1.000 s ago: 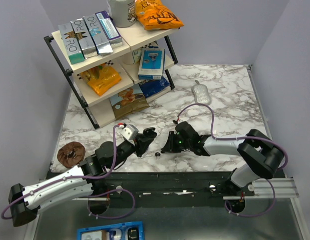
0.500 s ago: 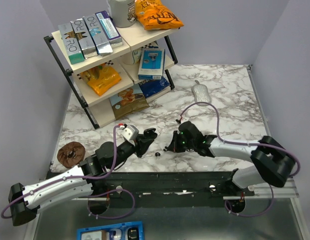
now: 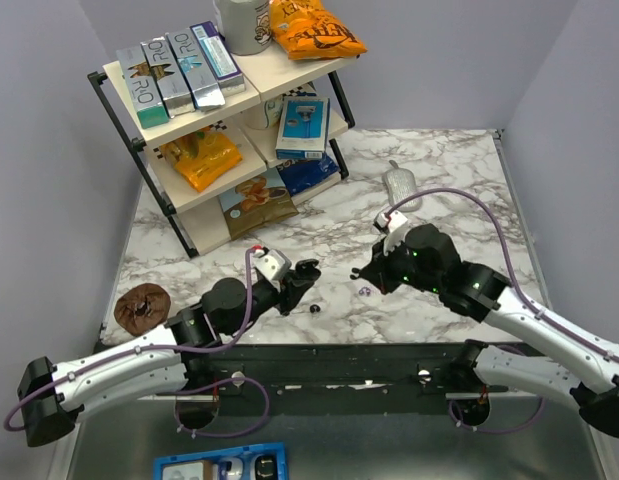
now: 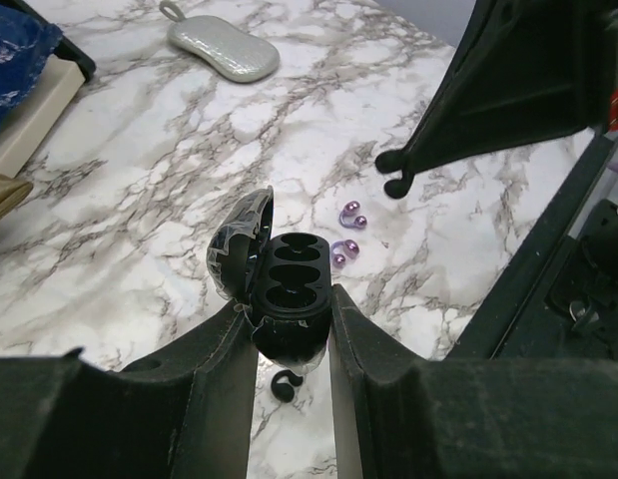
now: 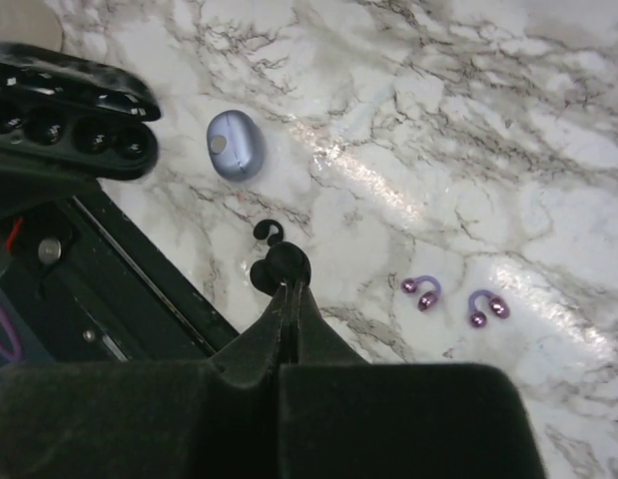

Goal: Insert the wireless bluetooth earbuds into the charging case
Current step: Pick up the earbud from the center of the board, then place the earbud in the charging case.

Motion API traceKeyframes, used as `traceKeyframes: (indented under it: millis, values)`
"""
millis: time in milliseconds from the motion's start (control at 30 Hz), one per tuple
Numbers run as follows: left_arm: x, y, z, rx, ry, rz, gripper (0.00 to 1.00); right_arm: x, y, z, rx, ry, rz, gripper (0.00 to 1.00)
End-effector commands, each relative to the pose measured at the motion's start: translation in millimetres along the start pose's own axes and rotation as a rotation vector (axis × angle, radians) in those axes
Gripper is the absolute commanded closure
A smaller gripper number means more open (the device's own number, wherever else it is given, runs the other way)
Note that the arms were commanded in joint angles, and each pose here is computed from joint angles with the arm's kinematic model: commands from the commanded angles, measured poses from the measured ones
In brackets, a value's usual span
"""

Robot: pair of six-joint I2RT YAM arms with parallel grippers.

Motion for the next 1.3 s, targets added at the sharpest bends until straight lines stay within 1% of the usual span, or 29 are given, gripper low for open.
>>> traceKeyframes:
  millis: [0, 100, 133, 200, 233, 300, 333, 367, 433, 467, 533, 700, 733, 867, 1000, 1133, 1267]
  values:
    - [-3.8, 14.6, -19.3, -0.054, -0.196, 0.017, 1.0, 34.5, -9.9, -0.6, 0.229, 0.06, 0.088, 0.99]
    - [-6.8, 19.0, -18.0, -0.044, -0.27, 0.054, 1.0, 54.7, -2.6, 6.4, 0.301, 0.094, 0.051, 0.99]
    - [-5.9, 21.8, -20.4, -0.032, -0.35, 0.061, 1.0, 61.1, -3.9, 5.4, 0.346, 0.095, 0.058, 0.99]
    - [-4.9, 25.8, -22.0, -0.023, -0.424, 0.067, 1.0, 70.3, -1.2, 11.2, 0.4, 0.107, 0.049, 0.99]
    - [-3.9, 28.6, -29.5, -0.024, -0.52, 0.078, 1.0, 73.4, -3.6, 10.7, 0.43, 0.102, 0.064, 0.99]
    - [-5.0, 30.5, -31.0, -0.028, -0.589, 0.1, 1.0, 79.1, -1.7, 15.5, 0.478, 0.097, 0.057, 0.99]
    - [-9.3, 31.2, -32.9, -0.035, -0.634, 0.127, 1.0, 81.2, -2.0, 15.6, 0.507, 0.089, 0.061, 0.99]
    - [-7.0, 31.1, -39.1, -0.029, -0.719, 0.144, 1.0, 80.7, -1.2, 13.5, 0.528, 0.052, 0.063, 0.99]
    - [-14.4, 29.7, -41.8, -0.014, -0.769, 0.187, 1.0, 82.6, -0.5, 17.8, 0.577, 0.043, 0.069, 0.99]
    - [-14.1, 29.7, -45.1, -0.014, -0.818, 0.192, 1.0, 82.2, 2.0, 16.4, 0.589, 0.012, 0.064, 0.99]
    - [-18.5, 29.9, -47.5, -0.019, -0.859, 0.195, 1.0, 82.4, 3.7, 21.5, 0.622, 0.018, 0.062, 0.99]
    - [-20.9, 31.4, -48.7, -0.048, -0.898, 0.193, 1.0, 86.1, 8.6, 28.6, 0.665, 0.043, 0.033, 0.99]
    - [-21.4, 27.5, -48.9, -0.036, -0.91, 0.221, 1.0, 87.3, 9.9, 29.5, 0.681, 0.05, 0.031, 0.99]
    - [-20.5, 18.6, -51.9, -0.01, -0.957, 0.278, 1.0, 87.5, 7.3, 35.9, 0.726, 0.093, 0.04, 0.99]
    - [-21.5, 16.2, -52.4, -0.033, -0.981, 0.274, 1.0, 90.0, 6.4, 45.0, 0.764, 0.146, 0.041, 0.99]
    - [-24.8, 12.1, -52.0, -0.037, -0.998, 0.304, 1.0, 93.5, 7.2, 53.2, 0.792, 0.199, 0.052, 0.99]
    - [-29.2, 10.7, -51.1, -0.04, -0.999, 0.32, 1.0, 87.6, 3.0, 57.7, 0.818, 0.202, 0.083, 0.99]
Point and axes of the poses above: each gripper's point midway between its finger pads, its own x axis back along the fingers, its own z axis along the line the jaws close on, y = z × x, the point moved 6 cm from there along x, back along the fingers, and after that the axes turned 5 degrees about -x, right-handed, at the moved point
